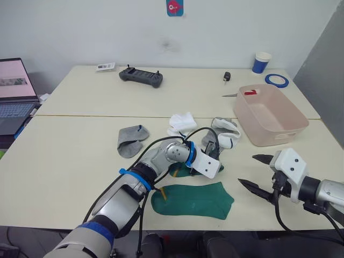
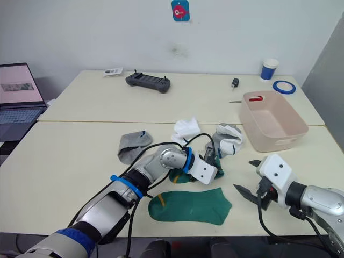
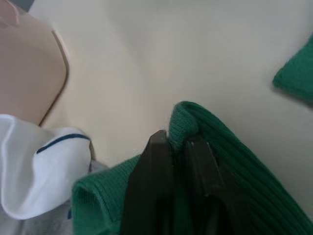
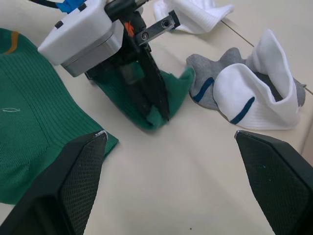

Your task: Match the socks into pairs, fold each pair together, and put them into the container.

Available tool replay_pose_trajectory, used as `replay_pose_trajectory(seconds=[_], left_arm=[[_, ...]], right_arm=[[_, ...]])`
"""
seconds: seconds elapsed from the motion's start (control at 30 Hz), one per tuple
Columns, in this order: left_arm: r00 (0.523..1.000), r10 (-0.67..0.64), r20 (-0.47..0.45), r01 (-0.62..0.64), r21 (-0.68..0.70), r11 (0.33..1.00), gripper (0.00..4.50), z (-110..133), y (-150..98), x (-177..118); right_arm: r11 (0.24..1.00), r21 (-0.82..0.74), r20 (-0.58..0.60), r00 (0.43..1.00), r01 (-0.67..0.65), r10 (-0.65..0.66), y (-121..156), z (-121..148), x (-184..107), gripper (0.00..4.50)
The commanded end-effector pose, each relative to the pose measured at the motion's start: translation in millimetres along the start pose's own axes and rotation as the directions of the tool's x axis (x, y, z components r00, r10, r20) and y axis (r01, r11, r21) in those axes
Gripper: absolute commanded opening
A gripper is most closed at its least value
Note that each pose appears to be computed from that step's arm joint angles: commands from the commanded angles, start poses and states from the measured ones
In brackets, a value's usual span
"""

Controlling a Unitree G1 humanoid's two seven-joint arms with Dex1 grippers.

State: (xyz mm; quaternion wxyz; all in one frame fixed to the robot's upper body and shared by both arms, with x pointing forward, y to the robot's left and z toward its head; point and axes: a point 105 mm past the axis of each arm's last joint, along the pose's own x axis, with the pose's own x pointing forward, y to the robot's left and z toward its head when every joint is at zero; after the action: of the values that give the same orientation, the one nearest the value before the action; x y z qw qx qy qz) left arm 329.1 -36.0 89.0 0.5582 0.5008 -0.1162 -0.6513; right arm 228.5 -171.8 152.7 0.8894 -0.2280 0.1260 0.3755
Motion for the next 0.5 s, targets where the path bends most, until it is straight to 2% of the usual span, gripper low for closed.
replay_pose_trajectory(seconds=[0.03, 0.23, 0.37, 0.5], left_arm=[[0.999, 0.042, 0.032, -0.043, 0.021, 0.999, 1.51, 13, 14, -7], [0.988, 0.109, 0.111, -0.115, 0.050, 0.992, 3.27, 37, 34, -34], [0.973, 0.163, 0.166, -0.158, -0.042, 0.987, 4.47, 50, 42, -64], [0.963, 0.201, 0.181, -0.186, -0.094, 0.978, 4.47, 48, 38, -98]], right_arm=[[0.999, -0.034, 0.035, 0.999, -0.013, 0.015, 3, 10, 1, 4.50], [0.999, -0.027, 0.046, 0.999, -0.023, 0.024, 1, 11, 7, 4.50], [0.999, -0.029, 0.045, 0.999, -0.027, 0.028, 1, 9, 10, 4.50], [0.999, -0.031, 0.043, 0.999, -0.027, 0.029, 0, 7, 11, 4.50]])
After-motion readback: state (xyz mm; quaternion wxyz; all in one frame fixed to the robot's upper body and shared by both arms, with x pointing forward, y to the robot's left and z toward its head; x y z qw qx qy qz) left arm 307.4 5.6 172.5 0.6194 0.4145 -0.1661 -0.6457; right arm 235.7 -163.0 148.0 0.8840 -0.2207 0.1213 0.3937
